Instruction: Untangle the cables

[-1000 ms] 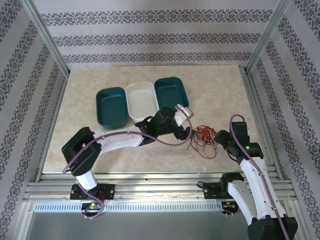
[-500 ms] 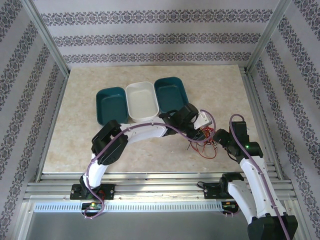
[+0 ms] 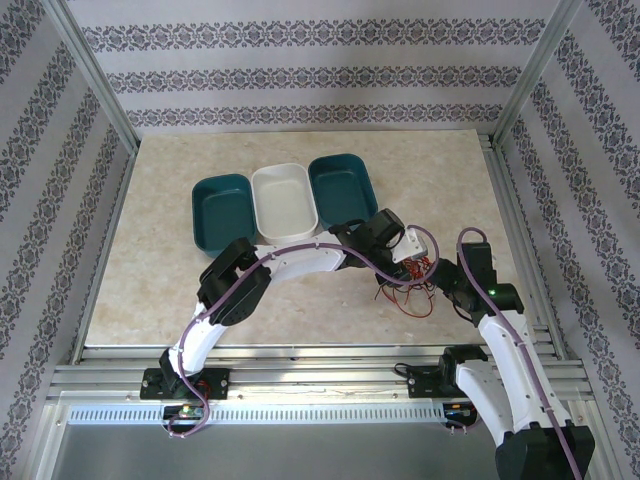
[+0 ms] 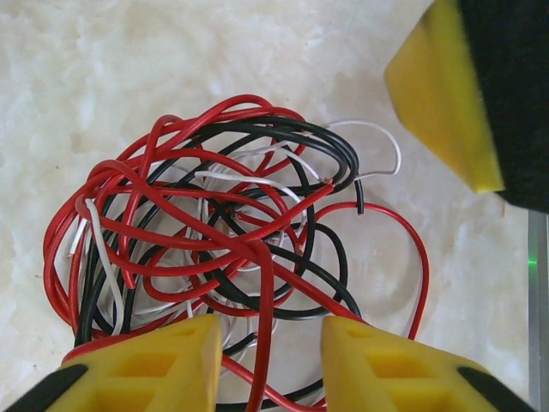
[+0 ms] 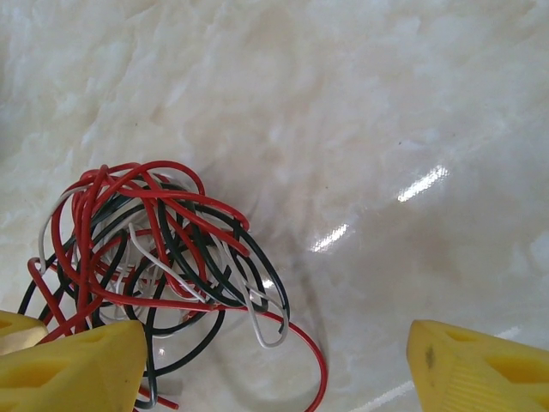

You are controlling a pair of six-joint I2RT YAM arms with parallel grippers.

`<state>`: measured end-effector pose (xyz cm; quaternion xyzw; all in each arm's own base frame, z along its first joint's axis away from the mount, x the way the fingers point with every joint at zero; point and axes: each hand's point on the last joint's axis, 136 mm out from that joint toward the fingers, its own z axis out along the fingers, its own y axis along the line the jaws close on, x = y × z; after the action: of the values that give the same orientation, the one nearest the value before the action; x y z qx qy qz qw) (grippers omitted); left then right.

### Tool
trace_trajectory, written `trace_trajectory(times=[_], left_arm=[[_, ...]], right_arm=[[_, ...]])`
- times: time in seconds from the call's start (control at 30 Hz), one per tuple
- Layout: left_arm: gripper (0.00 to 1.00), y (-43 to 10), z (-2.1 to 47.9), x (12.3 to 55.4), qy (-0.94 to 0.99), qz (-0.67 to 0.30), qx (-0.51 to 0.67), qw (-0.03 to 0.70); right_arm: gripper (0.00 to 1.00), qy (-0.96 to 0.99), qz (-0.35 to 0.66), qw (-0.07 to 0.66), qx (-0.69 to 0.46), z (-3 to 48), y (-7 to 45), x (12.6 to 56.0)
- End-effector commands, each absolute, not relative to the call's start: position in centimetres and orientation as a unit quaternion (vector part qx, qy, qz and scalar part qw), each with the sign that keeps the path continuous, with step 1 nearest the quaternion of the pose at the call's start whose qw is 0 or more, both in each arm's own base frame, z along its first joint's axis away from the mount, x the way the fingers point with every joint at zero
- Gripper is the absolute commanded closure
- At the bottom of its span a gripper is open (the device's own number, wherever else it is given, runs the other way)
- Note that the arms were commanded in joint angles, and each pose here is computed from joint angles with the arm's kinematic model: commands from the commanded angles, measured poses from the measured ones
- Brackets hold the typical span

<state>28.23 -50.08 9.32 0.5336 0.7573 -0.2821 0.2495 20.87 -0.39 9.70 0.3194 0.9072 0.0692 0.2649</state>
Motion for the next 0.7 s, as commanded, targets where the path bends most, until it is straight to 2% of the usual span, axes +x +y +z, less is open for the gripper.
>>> trace_trajectory(times=[0.0, 0.17, 0.33, 0.67], left_arm=[[0.7, -50.4, 8.4, 27.6, 0.754, -0.274, 0.547, 0.236], [0.89, -50.7, 8.2, 27.7, 0.757, -0.279, 0.543, 0.234], [1.0, -51.2, 8.8, 27.8, 0.755, -0.29, 0.536, 0.242], [1.0, -52.2, 11.2, 28.3, 0.746, -0.317, 0.519, 0.272]], right_arm=[[0.21, 0.906, 0.082, 0.262, 0.321, 9.0, 0.0, 21.2], [0.21, 0.908, 0.095, 0.26, 0.314, 8.6, 0.5, 22.2], [0.21, 0.911, 0.098, 0.25, 0.312, 7.7, 0.7, 22.8], [0.24, 0.915, 0.083, 0.231, 0.321, 6.1, 0.4, 22.9]])
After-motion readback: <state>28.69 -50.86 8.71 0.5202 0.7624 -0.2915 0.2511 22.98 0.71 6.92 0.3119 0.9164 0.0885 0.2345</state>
